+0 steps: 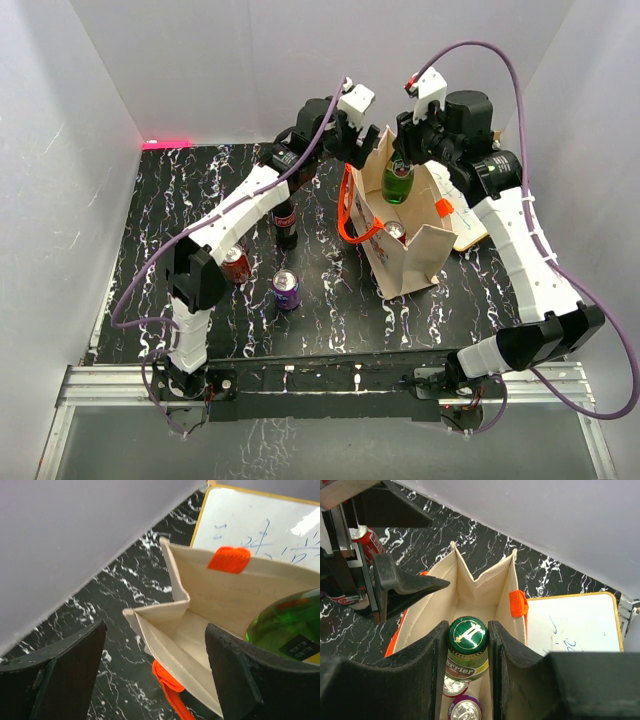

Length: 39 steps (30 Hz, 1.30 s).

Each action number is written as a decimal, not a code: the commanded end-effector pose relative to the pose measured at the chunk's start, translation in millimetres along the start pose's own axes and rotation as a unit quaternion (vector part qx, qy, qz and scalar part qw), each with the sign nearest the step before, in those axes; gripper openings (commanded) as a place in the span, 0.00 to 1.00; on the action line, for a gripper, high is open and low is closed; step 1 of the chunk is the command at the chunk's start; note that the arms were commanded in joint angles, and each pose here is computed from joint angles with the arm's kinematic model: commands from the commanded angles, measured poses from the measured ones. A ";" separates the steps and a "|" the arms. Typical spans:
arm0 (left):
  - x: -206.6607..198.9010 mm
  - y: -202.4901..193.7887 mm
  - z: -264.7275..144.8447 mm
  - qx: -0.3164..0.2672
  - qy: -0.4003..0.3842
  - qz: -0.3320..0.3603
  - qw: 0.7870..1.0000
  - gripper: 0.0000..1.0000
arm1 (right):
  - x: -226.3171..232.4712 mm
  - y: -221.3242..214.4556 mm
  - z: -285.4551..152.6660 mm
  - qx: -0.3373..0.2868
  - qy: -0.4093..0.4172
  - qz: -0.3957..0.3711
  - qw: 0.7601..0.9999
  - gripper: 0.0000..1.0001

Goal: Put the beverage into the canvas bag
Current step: Place the drink in the canvas bag.

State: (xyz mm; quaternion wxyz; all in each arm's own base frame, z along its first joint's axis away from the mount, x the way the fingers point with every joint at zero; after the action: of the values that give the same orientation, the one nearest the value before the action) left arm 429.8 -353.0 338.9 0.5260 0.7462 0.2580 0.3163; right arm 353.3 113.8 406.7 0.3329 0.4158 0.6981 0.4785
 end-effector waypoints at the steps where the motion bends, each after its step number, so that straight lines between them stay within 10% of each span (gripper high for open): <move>1: -0.1 -8.6 -15.9 0.022 -0.014 -0.045 0.999 0.77 | -1.7 64.2 -21.7 -0.162 -0.015 -0.021 0.986 0.08; 21: -15.3 -42.6 17.3 0.048 -0.068 -0.080 0.993 0.48 | -15.1 10.3 7.4 -0.111 -0.059 -0.072 0.989 0.08; 34: -27.6 -42.1 -1.2 0.039 -0.148 -0.014 0.988 0.00 | -14.7 -42.8 -11.4 -0.063 -0.058 -0.093 0.992 0.08; 39: -33.0 -43.7 -1.7 0.034 -0.178 -0.008 0.983 0.00 | -12.4 -64.6 -14.0 -0.046 -0.057 -0.083 0.994 0.08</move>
State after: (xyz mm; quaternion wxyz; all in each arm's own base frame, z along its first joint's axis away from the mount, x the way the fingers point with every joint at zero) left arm 428.3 -361.2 261.4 0.5107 0.8060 0.2293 0.1925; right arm 328.2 85.0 301.0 0.3574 0.4047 0.7463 0.3892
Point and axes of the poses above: each gripper's point midway between its finger pads, its own z axis out along the fingers, its own x axis along the line the jaws close on, y = z × x, the point moved 5 cm from there along -z, back along the fingers, and after that the axes turned 4 degrees about z, right-handed, at the moved point
